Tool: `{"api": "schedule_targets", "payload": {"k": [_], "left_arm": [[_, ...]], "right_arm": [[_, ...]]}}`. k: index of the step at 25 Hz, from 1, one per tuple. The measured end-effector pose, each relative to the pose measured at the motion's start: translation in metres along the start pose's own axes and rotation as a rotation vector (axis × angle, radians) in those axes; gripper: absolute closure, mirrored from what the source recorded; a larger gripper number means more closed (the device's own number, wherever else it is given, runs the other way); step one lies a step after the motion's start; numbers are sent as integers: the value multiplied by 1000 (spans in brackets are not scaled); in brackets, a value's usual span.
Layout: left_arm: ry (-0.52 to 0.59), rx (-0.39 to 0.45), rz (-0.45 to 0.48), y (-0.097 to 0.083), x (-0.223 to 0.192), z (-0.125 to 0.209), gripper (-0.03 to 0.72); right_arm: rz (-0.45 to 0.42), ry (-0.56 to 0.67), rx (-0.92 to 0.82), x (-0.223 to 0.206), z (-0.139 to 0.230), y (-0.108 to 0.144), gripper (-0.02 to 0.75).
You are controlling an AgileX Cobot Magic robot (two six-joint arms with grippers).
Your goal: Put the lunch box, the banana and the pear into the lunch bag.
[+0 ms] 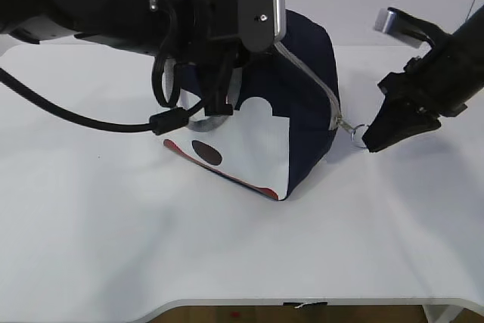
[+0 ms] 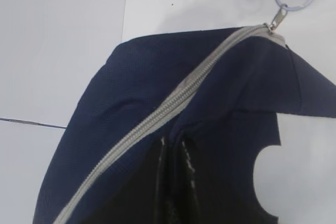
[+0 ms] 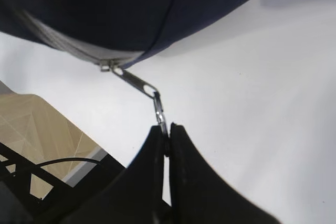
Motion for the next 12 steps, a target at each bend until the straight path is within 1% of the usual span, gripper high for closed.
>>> {"api": "schedule_targets", "payload": {"k": [4, 9, 12], "left_arm": [[2, 1, -1, 0, 0, 1, 672], [2, 3, -1, 0, 0, 1, 672], [-1, 22, -1, 0, 0, 1, 672]], "right_arm": [[-11, 38, -12, -14, 0, -5, 731], [-26, 55, -32, -24, 0, -10, 731], [-33, 56, -38, -26, 0, -10, 731]]}}
Point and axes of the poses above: a point on each arm's last joint axis where the gripper is mounted, x pointing back along that axis away from the gripper, y along the wrist's bending axis when the last joint is at zero, z = x × y, the point moved 4 cm from there along -x, pointing out along that axis toward the gripper, and after that the axes turned 2 degrees about -x, right-handed, at the moved point
